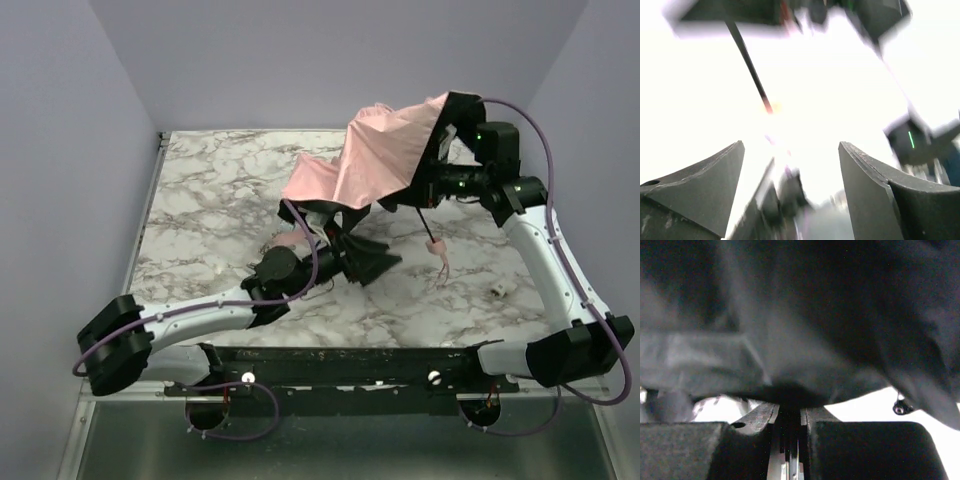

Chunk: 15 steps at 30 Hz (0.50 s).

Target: Put away the umbrella

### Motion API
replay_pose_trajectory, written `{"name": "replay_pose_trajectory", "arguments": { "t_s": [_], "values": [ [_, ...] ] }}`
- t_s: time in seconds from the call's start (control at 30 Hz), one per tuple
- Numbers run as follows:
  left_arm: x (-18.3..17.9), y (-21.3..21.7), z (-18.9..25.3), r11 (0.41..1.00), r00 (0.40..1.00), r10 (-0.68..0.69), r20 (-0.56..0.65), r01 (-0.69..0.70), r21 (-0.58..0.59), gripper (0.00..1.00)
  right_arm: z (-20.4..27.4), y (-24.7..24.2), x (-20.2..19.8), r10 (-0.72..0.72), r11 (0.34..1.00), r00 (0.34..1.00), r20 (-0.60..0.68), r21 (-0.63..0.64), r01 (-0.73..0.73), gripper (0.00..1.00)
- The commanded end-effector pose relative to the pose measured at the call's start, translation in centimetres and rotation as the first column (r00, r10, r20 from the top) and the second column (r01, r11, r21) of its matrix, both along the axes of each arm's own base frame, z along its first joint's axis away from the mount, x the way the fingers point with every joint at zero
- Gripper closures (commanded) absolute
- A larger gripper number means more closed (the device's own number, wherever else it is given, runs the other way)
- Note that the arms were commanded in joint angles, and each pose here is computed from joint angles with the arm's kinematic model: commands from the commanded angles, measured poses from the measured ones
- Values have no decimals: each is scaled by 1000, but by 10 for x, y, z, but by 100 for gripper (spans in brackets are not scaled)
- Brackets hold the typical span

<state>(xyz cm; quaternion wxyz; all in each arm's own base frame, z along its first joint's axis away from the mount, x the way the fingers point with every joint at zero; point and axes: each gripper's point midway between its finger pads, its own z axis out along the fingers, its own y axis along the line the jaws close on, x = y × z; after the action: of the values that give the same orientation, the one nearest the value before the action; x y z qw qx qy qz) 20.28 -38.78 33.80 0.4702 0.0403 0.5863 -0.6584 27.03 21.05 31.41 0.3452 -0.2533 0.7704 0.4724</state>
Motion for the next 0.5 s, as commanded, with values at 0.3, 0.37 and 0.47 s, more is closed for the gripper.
{"name": "replay_pose_trajectory", "arguments": {
  "t_s": [0.3, 0.37, 0.47],
  "values": [
    [-159, 120, -27, 847, 794, -435, 424, 200, 493, 1, 86, -27, 60, 72, 986, 886, 458, -167, 6, 100],
    [-142, 143, -16, 853, 811, -349, 470, 66, 518, 1, 90, -29, 56, 137, 974, 868, 477, -223, -31, 100],
    [-121, 169, -4, 824, 827, -268, 495, -70, 563, 2, 90, -37, 54, 210, 948, 839, 502, -313, -50, 100]
  ]
}}
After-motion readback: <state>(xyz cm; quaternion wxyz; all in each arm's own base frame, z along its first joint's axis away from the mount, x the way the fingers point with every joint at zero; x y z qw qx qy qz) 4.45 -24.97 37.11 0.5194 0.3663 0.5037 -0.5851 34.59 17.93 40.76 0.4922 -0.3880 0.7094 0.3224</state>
